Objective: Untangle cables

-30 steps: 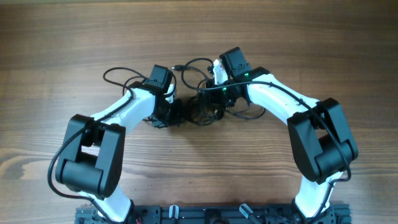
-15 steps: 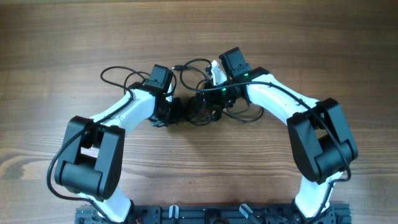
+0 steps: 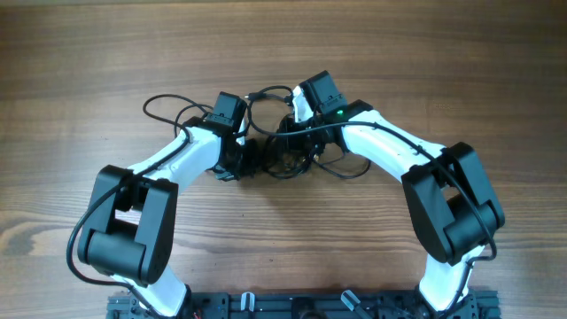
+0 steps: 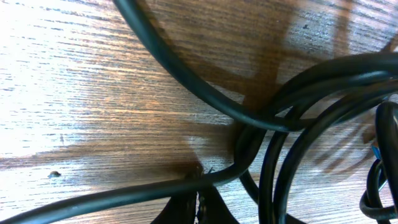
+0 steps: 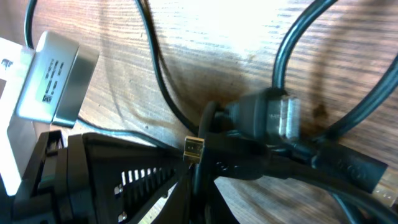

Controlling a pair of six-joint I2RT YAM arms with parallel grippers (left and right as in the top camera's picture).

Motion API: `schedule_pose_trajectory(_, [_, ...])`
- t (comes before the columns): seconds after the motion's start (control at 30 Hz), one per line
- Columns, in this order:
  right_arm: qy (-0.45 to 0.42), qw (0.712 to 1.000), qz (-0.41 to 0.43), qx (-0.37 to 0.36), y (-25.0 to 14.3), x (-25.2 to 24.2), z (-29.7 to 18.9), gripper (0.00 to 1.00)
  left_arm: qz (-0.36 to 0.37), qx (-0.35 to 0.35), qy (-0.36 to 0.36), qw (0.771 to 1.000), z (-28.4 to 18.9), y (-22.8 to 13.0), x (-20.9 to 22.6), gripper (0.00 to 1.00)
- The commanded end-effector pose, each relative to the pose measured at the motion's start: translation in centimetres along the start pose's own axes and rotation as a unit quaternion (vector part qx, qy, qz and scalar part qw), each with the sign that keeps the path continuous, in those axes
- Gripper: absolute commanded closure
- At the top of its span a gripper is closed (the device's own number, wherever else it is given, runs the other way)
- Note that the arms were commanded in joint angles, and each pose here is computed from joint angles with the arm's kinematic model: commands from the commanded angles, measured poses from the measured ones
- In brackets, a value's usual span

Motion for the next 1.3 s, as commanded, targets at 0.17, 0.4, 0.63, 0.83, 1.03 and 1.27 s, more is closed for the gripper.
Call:
schedule_pose_trajectory(0.17, [0.119, 0.992, -0.039, -0.023, 1.2, 0.5, -2.6, 0.96, -0.013, -0.008, 0.053, 0.998, 1.2, -0.2, 1.7, 0.94])
schedule_pose_trajectory(0.4, [0.174, 0.978, -0.094, -0.067, 1.3, 3.9, -9.6, 0.96, -0.014, -0.009, 0.053, 0.998, 1.2, -0.2, 1.7, 0.96])
schedule_pose_trajectory(0.63, [0.24, 0.963, -0.095, -0.072, 1.1, 5.3, -12.3, 0.96, -0.014, -0.002, 0.046, 0.999, 1.2, -0.3, 1.6, 0.96])
schedule_pose_trajectory(0.83, [0.24, 0.963, -0.087, -0.084, 1.5, 4.9, -12.7, 0.96, -0.044, 0.006, -0.084, 0.996, -4.9, 1.5, 0.8, 0.96])
schedule_pose_trajectory(1.03, [0.24, 0.965, -0.063, -0.084, 1.7, 4.6, -12.9, 0.96, -0.042, -0.008, -0.285, 0.958, -13.0, 2.5, 2.6, 0.48])
schedule_pose_trajectory(1.27, [0.241, 0.964, -0.064, -0.088, 1.9, 4.7, -13.0, 0.96, 0.133, -0.007, -0.33, 0.934, -13.8, 0.7, 2.1, 0.2])
Point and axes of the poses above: each gripper's point midway between its finger pads, its own z axis out along the fingers, its own x axis along the line the jaws close on, y = z × x, the point moved 10 cm from there along -z, back along the fingers, and after that the axes turned 14 degrees about -z, right-handed, at the moved point
